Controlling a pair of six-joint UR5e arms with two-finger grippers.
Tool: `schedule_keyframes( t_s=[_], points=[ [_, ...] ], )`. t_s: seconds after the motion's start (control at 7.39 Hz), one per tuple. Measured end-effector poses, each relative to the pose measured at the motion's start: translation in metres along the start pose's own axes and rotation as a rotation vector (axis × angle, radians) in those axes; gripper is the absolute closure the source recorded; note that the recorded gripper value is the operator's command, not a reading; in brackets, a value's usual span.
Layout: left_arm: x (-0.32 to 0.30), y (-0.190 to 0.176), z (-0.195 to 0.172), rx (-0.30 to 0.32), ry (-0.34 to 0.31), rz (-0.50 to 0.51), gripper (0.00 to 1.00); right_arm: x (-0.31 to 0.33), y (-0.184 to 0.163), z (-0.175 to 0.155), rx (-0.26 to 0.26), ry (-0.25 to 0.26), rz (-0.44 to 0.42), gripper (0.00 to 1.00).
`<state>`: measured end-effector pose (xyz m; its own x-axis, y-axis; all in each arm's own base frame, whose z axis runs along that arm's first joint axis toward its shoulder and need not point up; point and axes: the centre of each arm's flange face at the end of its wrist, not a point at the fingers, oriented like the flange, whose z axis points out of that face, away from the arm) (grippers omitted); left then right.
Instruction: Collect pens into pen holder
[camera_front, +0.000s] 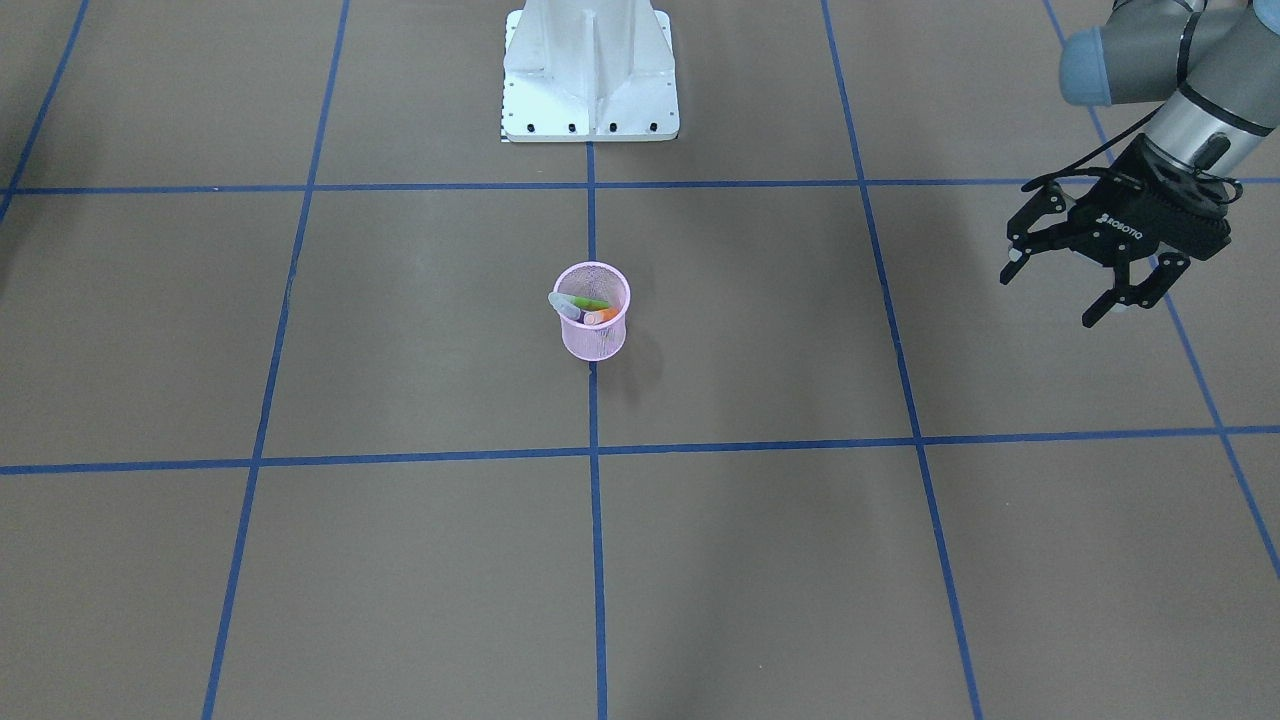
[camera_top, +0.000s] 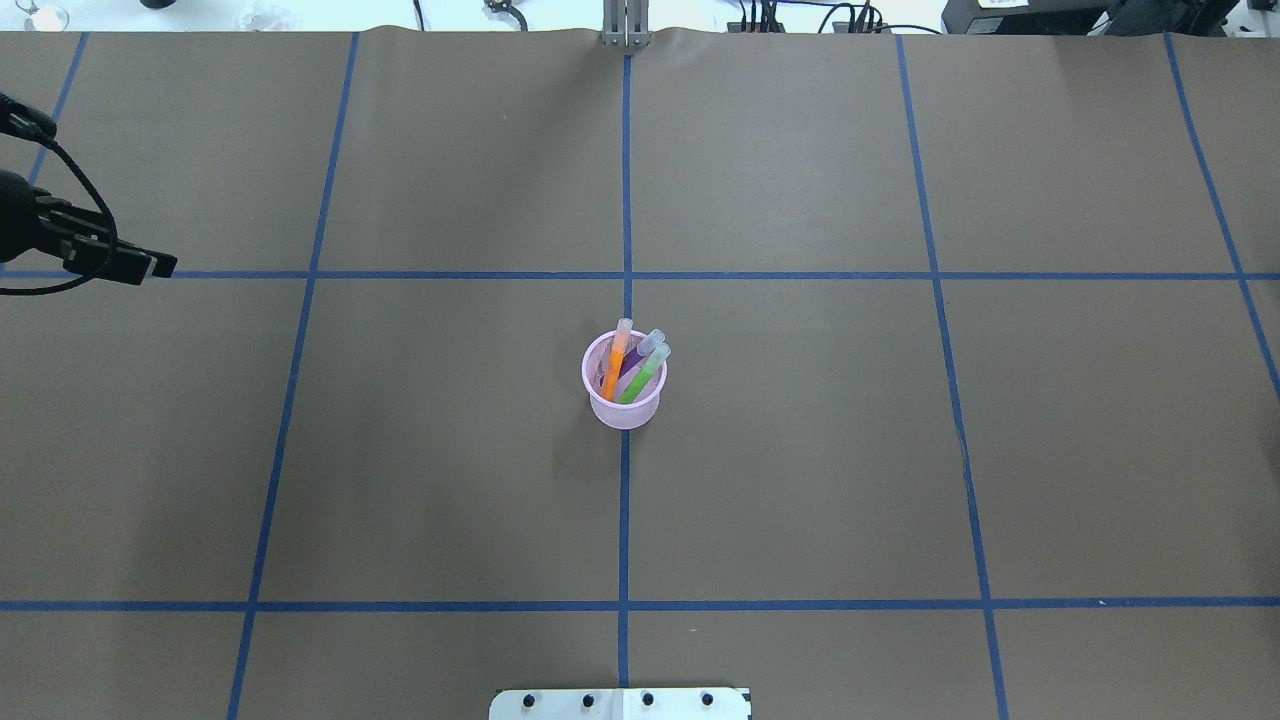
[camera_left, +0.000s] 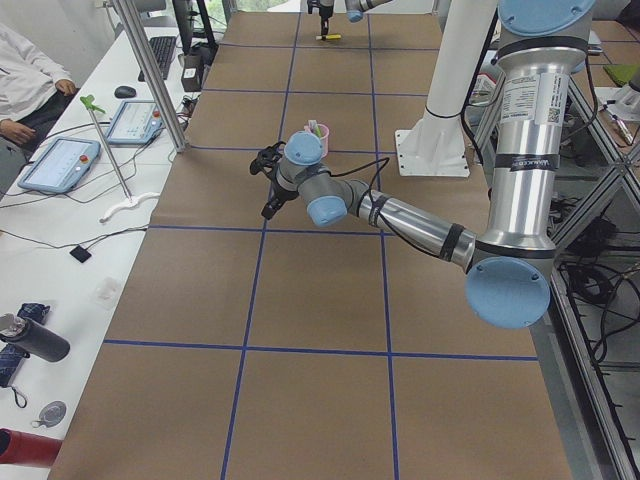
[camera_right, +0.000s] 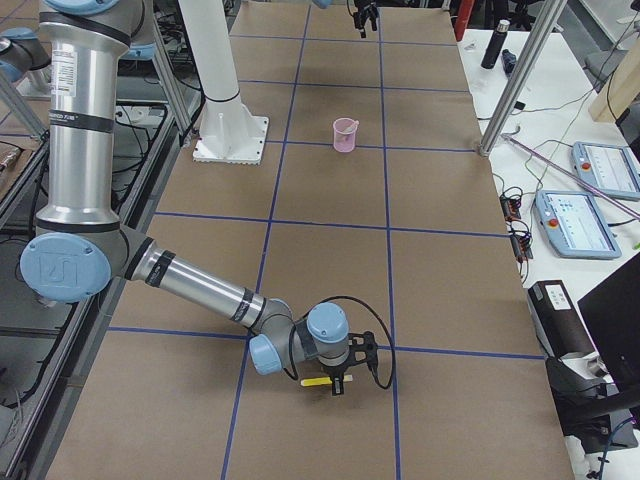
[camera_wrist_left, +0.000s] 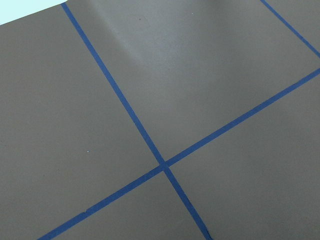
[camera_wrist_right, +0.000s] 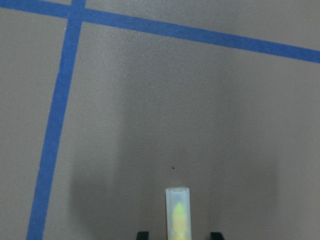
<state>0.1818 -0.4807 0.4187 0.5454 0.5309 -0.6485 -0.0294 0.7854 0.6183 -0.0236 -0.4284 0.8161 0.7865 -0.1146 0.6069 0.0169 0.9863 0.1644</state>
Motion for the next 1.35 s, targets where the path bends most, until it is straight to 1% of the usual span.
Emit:
schedule_keyframes(
  t_s=[0.27,0.41,0.54,0.81,0.95,1.08,1.22,1.35],
  points=[
    [0.000,0.000,0.000,0.000,0.000,0.000,0.01,-0.001,-0.001,-0.001,0.003,-0.002,0.012,1.00],
    [0.000,0.000,0.000,0.000,0.000,0.000,0.01,-0.005,-0.007,-0.005,0.014,-0.007,0.017,1.00],
    [0.000,0.000,0.000,0.000,0.000,0.000,0.01,-0.015,-0.018,-0.016,0.040,-0.016,0.045,1.00],
    [-0.002,0.003,-0.001,-0.003,-0.003,-0.006,0.01,-0.053,-0.054,-0.057,0.139,-0.052,0.167,1.00],
    [-0.007,0.006,-0.003,-0.007,-0.013,-0.016,0.01,-0.072,-0.070,-0.080,0.195,-0.060,0.204,1.00],
    [-0.020,0.010,-0.010,-0.013,-0.039,-0.042,0.01,-0.086,-0.083,-0.100,0.249,-0.057,0.212,1.00],
    [-0.044,0.013,-0.024,-0.027,-0.092,-0.086,0.01,-0.103,-0.097,-0.122,0.300,-0.067,0.224,1.00],
    [-0.069,0.015,-0.039,-0.056,-0.146,-0.109,0.01,-0.121,-0.109,-0.143,0.347,-0.090,0.246,1.00]
  ],
)
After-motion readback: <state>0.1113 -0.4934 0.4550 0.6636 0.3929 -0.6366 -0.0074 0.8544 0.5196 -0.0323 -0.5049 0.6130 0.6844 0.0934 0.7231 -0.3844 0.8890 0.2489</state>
